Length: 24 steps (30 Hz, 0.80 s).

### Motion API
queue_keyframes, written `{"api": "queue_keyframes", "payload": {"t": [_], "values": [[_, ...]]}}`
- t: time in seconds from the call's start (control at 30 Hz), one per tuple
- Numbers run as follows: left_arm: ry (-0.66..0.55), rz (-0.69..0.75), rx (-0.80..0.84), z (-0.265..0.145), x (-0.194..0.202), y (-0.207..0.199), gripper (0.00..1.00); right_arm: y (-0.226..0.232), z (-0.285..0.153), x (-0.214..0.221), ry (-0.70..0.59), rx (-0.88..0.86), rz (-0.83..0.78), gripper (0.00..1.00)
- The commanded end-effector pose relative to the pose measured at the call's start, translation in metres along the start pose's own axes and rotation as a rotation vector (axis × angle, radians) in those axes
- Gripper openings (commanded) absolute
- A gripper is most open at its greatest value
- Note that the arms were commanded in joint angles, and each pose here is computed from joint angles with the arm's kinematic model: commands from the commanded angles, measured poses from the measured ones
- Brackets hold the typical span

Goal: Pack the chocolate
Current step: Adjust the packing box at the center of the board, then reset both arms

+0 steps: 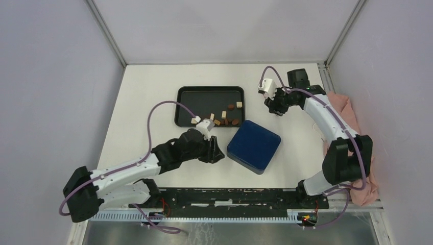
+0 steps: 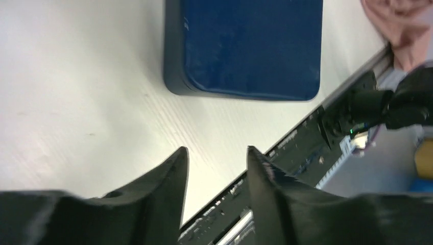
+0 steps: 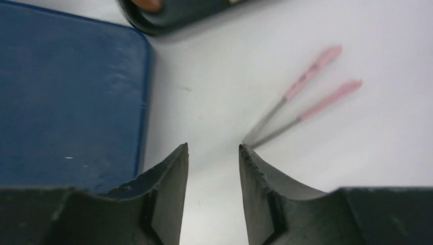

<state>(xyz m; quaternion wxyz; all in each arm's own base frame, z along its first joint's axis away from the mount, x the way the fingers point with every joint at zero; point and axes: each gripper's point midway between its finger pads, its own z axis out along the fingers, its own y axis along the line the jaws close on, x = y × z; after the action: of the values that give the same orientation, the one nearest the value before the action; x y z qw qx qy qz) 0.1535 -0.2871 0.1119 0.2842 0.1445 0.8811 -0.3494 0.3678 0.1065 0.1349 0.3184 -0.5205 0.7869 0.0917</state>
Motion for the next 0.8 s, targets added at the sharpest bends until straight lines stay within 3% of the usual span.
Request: {"api": "queue_keyframes", "payload": {"t": [0.0, 0.07, 0.2, 0.27, 0.3, 0.37, 0.4, 0.47, 0.57, 0.67, 0.77], "values": [[-0.198, 0.07, -0.219, -0.036, -0.042, 0.037, 0.6, 0.066, -0.045, -0.059, -0.329, -0.216, -0.24, 0.5], [-0.243, 0.08, -0.203, -0.039, -0.062, 0.032, 0.64, 0.091, -0.054, -0.06, -0.39, -0.282, -0.287, 0.53], [-0.298, 0.095, -0.158, -0.042, -0.105, 0.017, 0.62, 0.087, -0.068, -0.045, -0.303, -0.193, -0.309, 0.56], [-0.364, 0.139, -0.1, -0.053, -0.132, -0.003, 0.66, 0.054, -0.081, -0.052, -0.272, 0.006, -0.228, 0.62], [-0.411, 0.163, -0.067, -0.062, -0.147, -0.016, 0.72, 0.031, -0.094, -0.061, -0.288, 0.149, -0.153, 0.7], [-0.504, 0.205, -0.025, -0.084, -0.177, -0.035, 0.94, -0.021, -0.137, -0.074, -0.33, 0.484, 0.017, 0.97], [-0.54, 0.227, -0.003, -0.096, -0.191, -0.044, 0.99, -0.041, -0.162, -0.079, -0.375, 0.632, 0.123, 0.98], [-0.57, 0.248, 0.002, -0.116, -0.215, -0.054, 1.0, -0.071, -0.204, -0.089, -0.397, 0.81, 0.26, 0.98], [-0.588, 0.28, -0.017, -0.136, -0.241, -0.066, 1.0, -0.066, -0.221, -0.121, -0.433, 0.718, 0.196, 0.98], [-0.613, 0.311, -0.031, -0.152, -0.257, -0.075, 1.0, -0.044, -0.242, -0.159, -0.607, 0.615, 0.154, 0.98], [-0.632, 0.313, -0.041, -0.163, -0.265, -0.079, 1.0, -0.046, -0.259, -0.17, -0.7, 0.619, 0.346, 0.98]]}}
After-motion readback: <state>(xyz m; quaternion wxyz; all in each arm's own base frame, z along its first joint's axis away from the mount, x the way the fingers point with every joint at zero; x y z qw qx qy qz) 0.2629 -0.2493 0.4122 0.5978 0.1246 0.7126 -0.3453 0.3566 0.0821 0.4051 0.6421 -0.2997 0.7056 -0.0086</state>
